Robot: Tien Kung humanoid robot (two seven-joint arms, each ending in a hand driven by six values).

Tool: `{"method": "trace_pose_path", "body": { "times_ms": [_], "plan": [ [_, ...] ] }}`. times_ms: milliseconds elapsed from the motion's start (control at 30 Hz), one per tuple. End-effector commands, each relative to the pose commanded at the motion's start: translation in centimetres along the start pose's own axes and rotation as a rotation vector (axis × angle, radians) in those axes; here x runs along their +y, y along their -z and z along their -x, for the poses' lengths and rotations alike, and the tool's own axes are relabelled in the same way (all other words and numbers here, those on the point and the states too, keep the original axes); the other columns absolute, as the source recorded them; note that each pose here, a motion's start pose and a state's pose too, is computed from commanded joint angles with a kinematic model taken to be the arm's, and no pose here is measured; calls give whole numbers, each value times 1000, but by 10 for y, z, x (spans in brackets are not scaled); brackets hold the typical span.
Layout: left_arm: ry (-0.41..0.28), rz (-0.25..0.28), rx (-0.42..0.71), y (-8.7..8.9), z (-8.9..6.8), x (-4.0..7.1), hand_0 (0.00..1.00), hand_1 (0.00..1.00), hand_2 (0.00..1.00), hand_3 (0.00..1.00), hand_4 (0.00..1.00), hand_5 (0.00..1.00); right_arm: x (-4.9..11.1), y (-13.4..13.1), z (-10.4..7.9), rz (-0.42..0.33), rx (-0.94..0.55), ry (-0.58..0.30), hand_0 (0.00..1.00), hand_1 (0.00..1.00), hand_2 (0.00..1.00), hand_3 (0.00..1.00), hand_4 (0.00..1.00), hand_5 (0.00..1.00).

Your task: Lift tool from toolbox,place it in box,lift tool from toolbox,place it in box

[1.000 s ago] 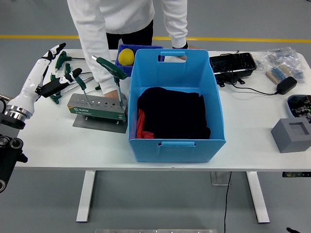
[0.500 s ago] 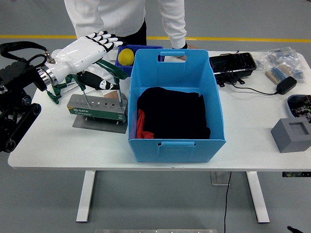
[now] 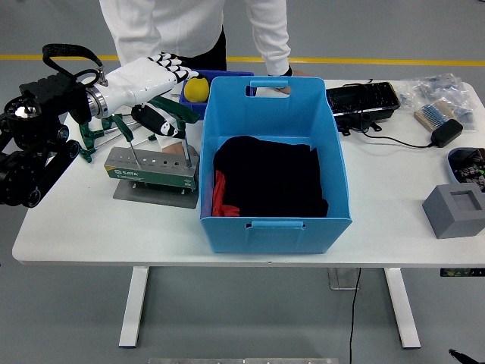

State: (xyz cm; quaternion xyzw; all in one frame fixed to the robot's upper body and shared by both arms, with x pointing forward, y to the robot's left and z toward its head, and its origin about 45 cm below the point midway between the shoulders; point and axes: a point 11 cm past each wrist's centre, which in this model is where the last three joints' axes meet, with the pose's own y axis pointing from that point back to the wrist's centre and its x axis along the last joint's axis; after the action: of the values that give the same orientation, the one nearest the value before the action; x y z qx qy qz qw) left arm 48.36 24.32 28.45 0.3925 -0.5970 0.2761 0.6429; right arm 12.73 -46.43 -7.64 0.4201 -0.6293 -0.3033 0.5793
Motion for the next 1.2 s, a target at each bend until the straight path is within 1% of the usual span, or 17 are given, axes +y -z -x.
{"method": "trace_pose_path", "body": {
  "times_ms": [33,200,233,400,433,600,633,800,833,1000,1033,1200],
  "plan": [
    [8,-8,7,2,2,-1,701,677,630,703,998,550,0,0,0,0,0,0,618,597,672,542,776,654],
    [44,-46,62,11,13,-4,701,677,630,703,998,550,0,3,-1,-5,3,0,618,597,672,542,776,654],
    [53,-50,69,12,15,-5,552,558,495,627,998,568,0,4,-1,-6,4,-1,618,598,672,542,776,655],
    [52,-51,89,12,17,-8,552,558,495,627,998,568,0,6,-3,-10,0,-6,618,598,672,542,776,655],
    [51,-49,90,11,17,-9,456,443,396,560,998,573,0,6,-4,-11,-1,-6,618,598,672,542,777,655],
    [45,-33,86,4,16,-15,456,443,396,560,998,573,0,8,-5,-15,-1,-9,618,598,672,542,777,655],
    [46,-31,84,3,16,-16,372,338,312,451,998,595,0,9,-5,-16,-1,-9,618,598,671,542,778,654],
    [45,-31,89,0,15,-20,372,338,312,451,998,595,1,9,-6,-17,-2,-10,618,598,671,542,778,654],
    [45,-33,91,0,15,-21,329,271,261,351,998,663,1,10,-6,-17,-3,-10,619,598,670,543,778,654],
    [52,-41,92,1,16,-23,329,271,261,351,998,663,1,11,-6,-19,-3,-11,619,598,670,543,778,654],
    [56,-43,88,1,16,-23,311,232,241,292,998,759,1,11,-7,-19,-3,-11,619,598,671,543,778,654],
    [70,-50,91,1,18,-24,311,232,241,292,998,759,1,12,-7,-20,-4,-12,619,598,671,543,778,654]
  ]
}}
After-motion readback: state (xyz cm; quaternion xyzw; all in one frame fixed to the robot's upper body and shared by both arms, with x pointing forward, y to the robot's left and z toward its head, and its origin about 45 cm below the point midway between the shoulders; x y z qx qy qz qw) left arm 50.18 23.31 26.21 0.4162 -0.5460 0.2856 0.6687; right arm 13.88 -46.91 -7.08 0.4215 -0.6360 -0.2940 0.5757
